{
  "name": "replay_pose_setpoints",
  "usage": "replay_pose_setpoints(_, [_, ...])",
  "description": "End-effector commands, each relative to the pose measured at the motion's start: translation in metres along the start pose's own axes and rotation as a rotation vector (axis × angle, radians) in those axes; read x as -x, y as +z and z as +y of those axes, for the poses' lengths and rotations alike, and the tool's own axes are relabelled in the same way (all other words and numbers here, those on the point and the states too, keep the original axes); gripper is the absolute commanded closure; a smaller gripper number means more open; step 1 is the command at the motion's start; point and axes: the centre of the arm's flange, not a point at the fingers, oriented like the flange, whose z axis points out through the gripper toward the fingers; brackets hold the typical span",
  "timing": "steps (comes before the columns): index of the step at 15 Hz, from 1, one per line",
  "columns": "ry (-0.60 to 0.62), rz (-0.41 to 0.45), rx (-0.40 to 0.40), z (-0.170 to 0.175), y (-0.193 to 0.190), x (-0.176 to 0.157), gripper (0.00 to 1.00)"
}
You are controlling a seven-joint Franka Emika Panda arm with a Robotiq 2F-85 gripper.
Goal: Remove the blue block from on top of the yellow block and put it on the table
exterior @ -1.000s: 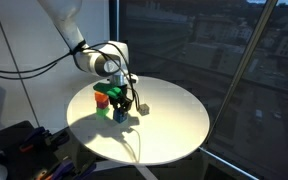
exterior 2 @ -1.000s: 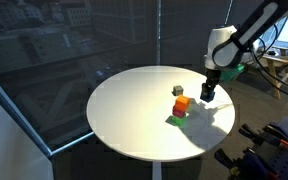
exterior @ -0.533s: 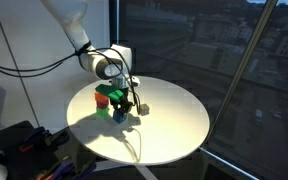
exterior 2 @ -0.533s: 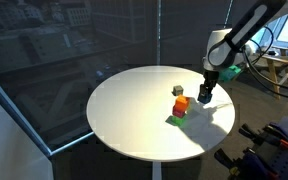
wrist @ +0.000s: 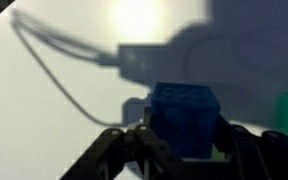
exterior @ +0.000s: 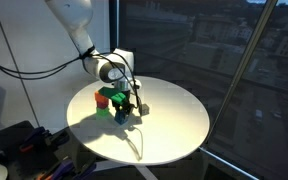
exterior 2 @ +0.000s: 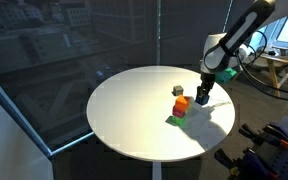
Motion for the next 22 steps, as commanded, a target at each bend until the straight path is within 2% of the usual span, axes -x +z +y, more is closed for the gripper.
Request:
replay_pose_setpoints(1, [-0.008, 0.013, 0.007, 0.006, 0.008, -0.011, 0.7])
replay_pose_setpoints(5, [-0.008, 0.012, 0.01, 0.008, 0.013, -0.013, 0.7])
replay_pose_setpoints(6, [-0.01, 0.014, 0.011, 0.008, 0.013, -0.014, 0.2])
replay_pose_setpoints(7, [-0.009, 0.014, 0.011, 0.008, 0.013, -0.014, 0.19])
replay_pose_setpoints(10, [-0.009, 0.018, 0.013, 0.009, 0.012, -0.015, 0.01])
replay_pose_setpoints(16, [0.009, 0.017, 0.022, 0.011, 0.005, -0.015, 0.0])
replay_pose_setpoints(22, [0.033, 0.038, 0.039, 0.013, -0.02, -0.015, 0.0])
